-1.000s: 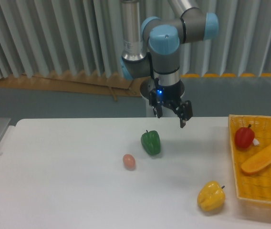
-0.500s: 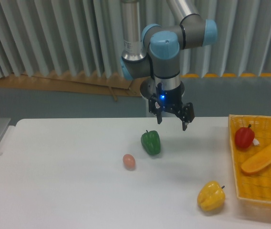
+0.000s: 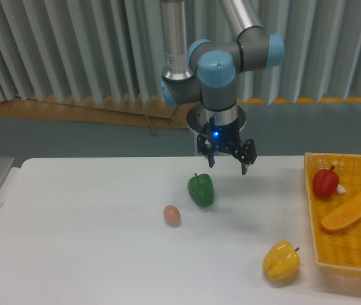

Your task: Place the green pepper in a basket

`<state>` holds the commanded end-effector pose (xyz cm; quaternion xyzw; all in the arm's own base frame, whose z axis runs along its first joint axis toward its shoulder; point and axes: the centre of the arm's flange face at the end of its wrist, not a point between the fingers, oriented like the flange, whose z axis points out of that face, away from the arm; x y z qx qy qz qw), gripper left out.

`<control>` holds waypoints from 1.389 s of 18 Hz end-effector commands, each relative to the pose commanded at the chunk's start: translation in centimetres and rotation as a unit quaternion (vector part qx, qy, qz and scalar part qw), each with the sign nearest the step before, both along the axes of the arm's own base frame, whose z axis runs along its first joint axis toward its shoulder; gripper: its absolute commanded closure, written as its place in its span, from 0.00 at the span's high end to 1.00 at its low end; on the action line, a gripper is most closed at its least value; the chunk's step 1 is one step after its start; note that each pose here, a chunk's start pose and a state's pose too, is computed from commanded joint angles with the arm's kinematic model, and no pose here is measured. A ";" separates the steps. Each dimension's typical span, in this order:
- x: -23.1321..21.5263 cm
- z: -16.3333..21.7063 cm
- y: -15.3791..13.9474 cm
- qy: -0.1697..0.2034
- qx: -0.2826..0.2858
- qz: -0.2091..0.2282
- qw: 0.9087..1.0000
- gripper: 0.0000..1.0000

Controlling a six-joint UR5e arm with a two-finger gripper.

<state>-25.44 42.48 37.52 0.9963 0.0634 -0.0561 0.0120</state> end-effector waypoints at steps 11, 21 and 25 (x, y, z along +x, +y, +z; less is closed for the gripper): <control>2.7 -3.7 2.8 0.001 -0.047 -0.011 0.999 1.00; 3.6 -4.9 4.1 0.009 -0.061 0.007 0.998 1.00; 1.9 -4.5 3.9 0.018 -0.041 0.043 0.998 1.00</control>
